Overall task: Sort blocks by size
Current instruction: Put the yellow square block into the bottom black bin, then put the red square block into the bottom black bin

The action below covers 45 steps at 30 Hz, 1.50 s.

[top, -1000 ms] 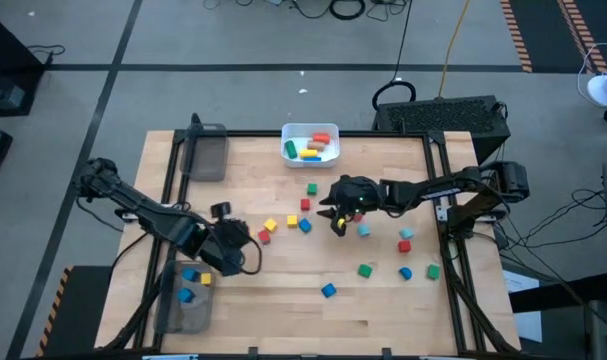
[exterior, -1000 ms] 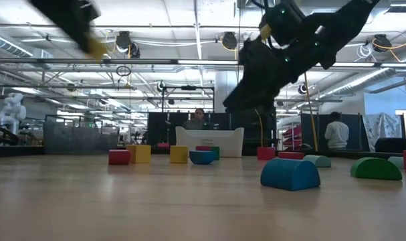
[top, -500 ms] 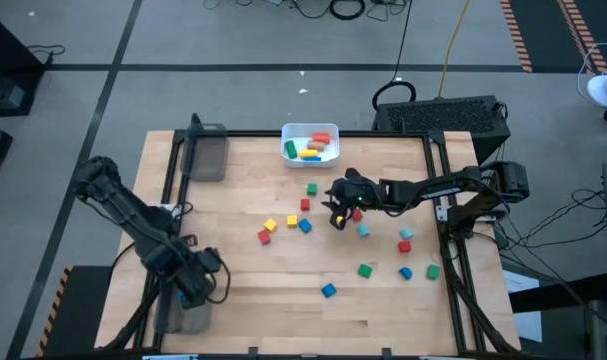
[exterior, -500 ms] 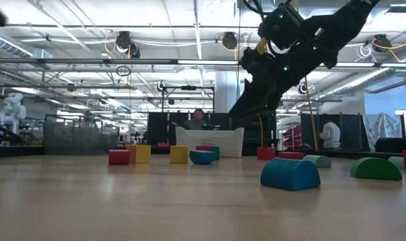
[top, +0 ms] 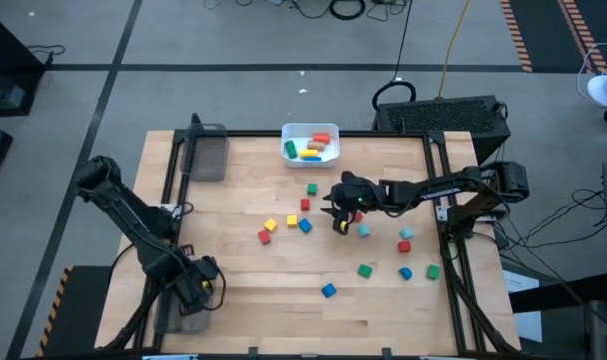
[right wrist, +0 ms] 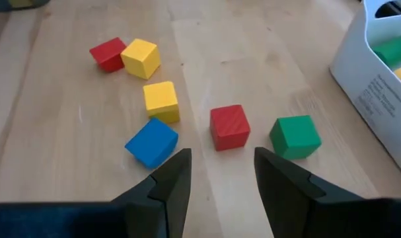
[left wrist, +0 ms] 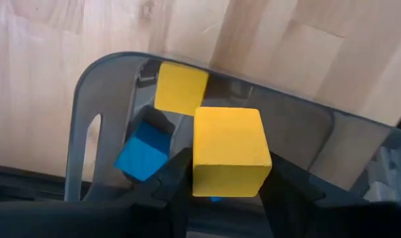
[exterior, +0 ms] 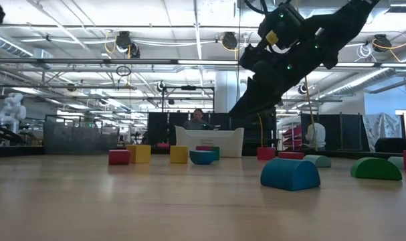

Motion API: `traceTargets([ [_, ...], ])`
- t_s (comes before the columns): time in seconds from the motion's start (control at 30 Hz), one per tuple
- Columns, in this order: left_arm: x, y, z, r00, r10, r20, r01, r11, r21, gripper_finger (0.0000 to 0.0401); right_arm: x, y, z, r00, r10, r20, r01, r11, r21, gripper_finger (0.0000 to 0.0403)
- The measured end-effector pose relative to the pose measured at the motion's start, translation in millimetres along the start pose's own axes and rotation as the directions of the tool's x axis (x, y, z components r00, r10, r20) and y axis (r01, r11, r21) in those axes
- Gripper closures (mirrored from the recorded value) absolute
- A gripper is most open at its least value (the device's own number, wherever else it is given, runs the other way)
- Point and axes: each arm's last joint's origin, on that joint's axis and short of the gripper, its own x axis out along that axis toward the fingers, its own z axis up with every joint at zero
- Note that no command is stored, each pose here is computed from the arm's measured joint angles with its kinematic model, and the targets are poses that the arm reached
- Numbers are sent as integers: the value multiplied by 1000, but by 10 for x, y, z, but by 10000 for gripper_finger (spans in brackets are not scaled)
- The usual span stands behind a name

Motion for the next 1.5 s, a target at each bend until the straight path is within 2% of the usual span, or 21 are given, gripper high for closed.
traceTargets([
  [0.13, 32, 30, -1, 1000, 18, -8, -18, 998, -66, 245, -1, 23, -9, 998, 69, -14, -69, 997, -24, 252],
  [0.33, 91, 74, -15, 999, 42, -20, -43, 995, -85, 202, 1, -8, -16, 999, 49, -21, -49, 999, -13, 252],
  [0.4, 114, 91, -20, 998, 51, -24, -53, 995, -86, 183, 2, -37, -15, 1000, -15, -18, 15, 1000, 2, 252],
  [0.5, 122, 108, -27, 997, 62, -34, -65, 994, -88, 164, -2, -100, -32, 984, -176, -27, 176, 984, 9, 252],
  [0.63, 108, 140, -35, 994, 83, -76, -90, 991, -100, 160, -21, -229, -84, 921, -384, -73, 387, 922, 34, 252],
  [0.77, 31, 143, -47, 990, 113, -87, -122, 987, -102, 159, -38, -399, -153, 877, -456, -152, 474, 872, 120, 252],
  [0.93, -126, 151, -60, 980, 180, -80, -188, 977, -104, 159, -69, -571, -259, 853, -446, -272, 500, 848, 178, 241],
  [1.07, -247, 128, -44, 978, 209, -14, -210, 973, -91, 159, -65, -625, -258, 879, -385, -280, 451, 863, 229, 206],
  [1.23, -391, 91, -8, 966, 234, 106, -230, 972, -46, 159, -70, -676, -264, 879, -381, -288, 453, 855, 252, 157],
  [1.4, -511, 79, 39, 923, 283, 260, -291, 957, -10, 159, -60, -701, -284, 877, -373, -302, 452, 853, 260, 145],
  [1.5, -551, 97, 82, 875, 326, 356, -349, 937, -2, 159, -8, -722, -339, 870, -367, -330, 458, 851, 259, 154],
])
